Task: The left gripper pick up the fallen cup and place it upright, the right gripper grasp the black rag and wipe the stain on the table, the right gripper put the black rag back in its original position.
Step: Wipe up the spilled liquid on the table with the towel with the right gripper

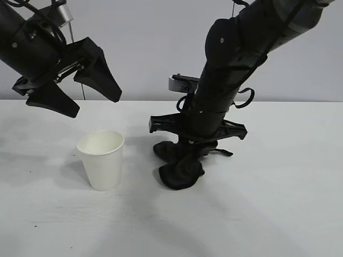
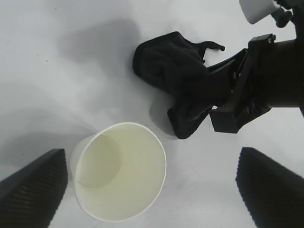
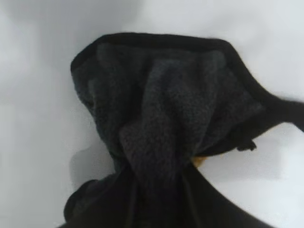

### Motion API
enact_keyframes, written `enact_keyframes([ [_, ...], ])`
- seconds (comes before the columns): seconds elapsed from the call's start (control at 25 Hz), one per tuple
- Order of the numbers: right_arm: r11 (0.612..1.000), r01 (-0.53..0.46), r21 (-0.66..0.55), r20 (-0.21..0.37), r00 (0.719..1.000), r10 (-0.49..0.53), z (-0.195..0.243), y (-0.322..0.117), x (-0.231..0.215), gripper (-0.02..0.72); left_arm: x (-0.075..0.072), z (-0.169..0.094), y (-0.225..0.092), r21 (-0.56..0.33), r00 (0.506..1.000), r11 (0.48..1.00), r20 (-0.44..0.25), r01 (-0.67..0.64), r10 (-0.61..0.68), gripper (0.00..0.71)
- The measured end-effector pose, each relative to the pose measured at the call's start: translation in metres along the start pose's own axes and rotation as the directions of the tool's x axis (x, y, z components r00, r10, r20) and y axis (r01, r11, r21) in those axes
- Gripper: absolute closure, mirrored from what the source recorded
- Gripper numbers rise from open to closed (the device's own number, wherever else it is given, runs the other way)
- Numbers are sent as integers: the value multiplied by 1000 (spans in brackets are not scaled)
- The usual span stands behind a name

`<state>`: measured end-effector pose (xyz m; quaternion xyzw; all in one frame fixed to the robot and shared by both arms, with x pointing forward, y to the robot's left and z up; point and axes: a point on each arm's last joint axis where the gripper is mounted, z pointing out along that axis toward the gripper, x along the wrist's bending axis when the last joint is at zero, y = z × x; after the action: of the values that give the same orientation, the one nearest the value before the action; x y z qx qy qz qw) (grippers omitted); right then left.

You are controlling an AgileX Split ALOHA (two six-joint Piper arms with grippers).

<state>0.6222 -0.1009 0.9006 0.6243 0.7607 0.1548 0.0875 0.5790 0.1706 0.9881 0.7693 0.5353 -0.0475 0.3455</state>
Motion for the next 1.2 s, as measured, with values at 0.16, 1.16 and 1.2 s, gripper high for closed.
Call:
enact_keyframes([
  [0.16, 1000, 13, 4, 121, 993, -13, -1, 1, -14, 585, 0, 0, 0, 0, 1000, 1000, 0, 0, 0, 16],
  [1.16, 999, 50, 20, 4, 999, -50, -1, -16, 34, 585, 0, 0, 0, 0, 1000, 1000, 0, 0, 0, 16],
  [1.2, 999, 35, 25, 14, 999, -36, 1, -15, 26, 585, 0, 0, 0, 0, 1000, 1000, 0, 0, 0, 16],
])
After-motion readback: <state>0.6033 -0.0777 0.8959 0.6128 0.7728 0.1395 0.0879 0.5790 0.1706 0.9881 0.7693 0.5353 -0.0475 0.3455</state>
